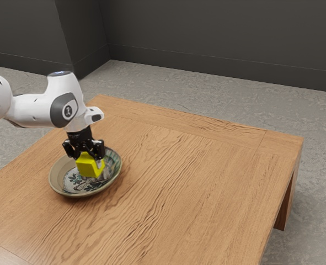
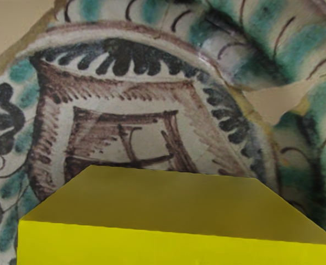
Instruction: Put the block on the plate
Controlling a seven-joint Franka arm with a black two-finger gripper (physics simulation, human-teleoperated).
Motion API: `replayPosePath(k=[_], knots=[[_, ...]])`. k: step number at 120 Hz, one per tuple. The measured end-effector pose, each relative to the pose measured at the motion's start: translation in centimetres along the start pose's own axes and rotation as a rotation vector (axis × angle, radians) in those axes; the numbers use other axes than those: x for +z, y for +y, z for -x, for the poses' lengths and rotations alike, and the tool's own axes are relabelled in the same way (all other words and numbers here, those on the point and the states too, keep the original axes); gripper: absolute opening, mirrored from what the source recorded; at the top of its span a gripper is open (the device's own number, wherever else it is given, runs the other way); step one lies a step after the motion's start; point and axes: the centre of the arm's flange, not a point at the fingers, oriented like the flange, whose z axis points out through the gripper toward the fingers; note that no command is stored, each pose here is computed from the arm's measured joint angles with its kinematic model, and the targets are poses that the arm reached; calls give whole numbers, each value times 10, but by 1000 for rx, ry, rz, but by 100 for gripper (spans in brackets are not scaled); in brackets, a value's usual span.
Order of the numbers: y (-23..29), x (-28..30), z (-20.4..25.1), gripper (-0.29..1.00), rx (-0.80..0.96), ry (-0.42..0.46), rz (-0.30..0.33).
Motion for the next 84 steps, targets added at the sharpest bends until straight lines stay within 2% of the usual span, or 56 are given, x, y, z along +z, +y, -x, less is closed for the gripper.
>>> replayPosePath(k=[21, 50, 84], knots=[[-12, 18, -3, 40, -20, -35, -6], [-11, 14, -3, 59, -9, -33, 0], [2, -49, 3, 67, 29, 70, 12]])
